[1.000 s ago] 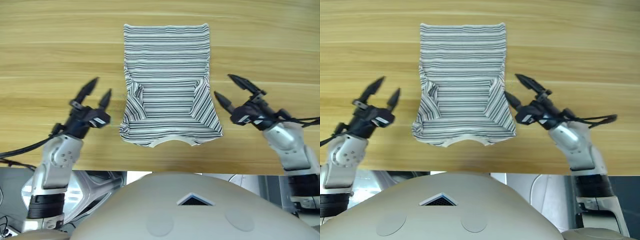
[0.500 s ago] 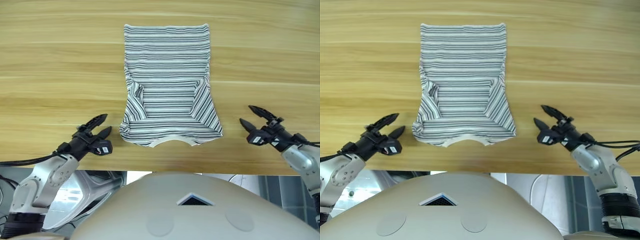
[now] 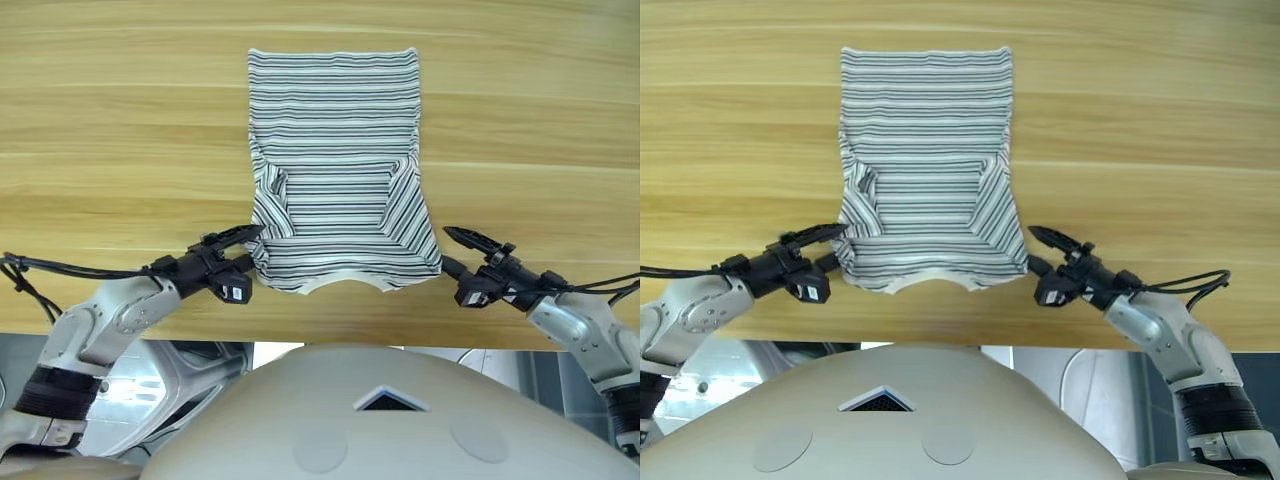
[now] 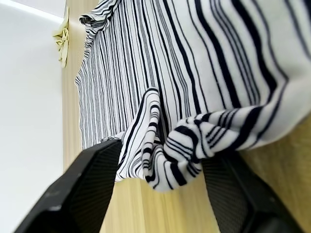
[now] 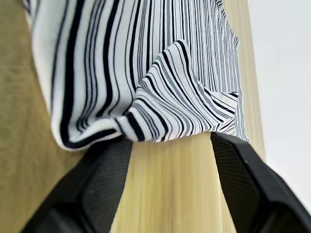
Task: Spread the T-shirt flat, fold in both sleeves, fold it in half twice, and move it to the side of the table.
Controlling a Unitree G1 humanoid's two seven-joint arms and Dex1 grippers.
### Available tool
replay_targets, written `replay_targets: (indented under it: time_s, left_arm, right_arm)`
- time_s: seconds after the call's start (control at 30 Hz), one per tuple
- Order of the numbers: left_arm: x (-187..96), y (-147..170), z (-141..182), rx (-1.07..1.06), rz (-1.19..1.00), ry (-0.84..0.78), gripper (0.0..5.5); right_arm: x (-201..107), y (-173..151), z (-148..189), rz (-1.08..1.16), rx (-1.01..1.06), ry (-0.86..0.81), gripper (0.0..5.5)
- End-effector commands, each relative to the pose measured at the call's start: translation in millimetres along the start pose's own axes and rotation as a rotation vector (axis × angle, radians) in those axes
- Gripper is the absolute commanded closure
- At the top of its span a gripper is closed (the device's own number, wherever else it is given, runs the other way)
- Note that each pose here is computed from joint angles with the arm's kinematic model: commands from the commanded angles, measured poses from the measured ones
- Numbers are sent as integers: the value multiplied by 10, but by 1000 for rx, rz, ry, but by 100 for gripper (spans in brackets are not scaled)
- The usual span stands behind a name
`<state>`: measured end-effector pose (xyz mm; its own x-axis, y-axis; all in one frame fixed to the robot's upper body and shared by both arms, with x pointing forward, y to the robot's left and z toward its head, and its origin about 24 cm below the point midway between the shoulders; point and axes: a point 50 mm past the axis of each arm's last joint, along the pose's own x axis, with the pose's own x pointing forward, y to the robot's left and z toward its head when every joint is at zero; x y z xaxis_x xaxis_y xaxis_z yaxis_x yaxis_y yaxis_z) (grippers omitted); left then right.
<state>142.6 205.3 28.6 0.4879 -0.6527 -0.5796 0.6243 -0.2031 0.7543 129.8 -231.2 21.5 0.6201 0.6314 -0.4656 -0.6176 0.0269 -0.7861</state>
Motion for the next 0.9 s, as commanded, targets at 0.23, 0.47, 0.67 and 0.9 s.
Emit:
replay_targets:
  time_s: [0.23, 0.47, 0.67, 0.9]
  left_arm:
    - [-63, -254, 24, -11, -206, -28, 310]
    - [-55, -242, 59, -23, -212, -66, 426]
    - [-14, -223, 68, -23, -204, -71, 540]
    - [26, -208, 81, -28, -186, -76, 546]
  right_arm:
    - [9, 64, 7, 128, -31, 1, 252]
    - [-69, 38, 35, 194, -56, -10, 252]
    - [-40, 34, 45, 239, -74, -33, 252]
    - [126, 14, -26, 240, -65, -49, 252]
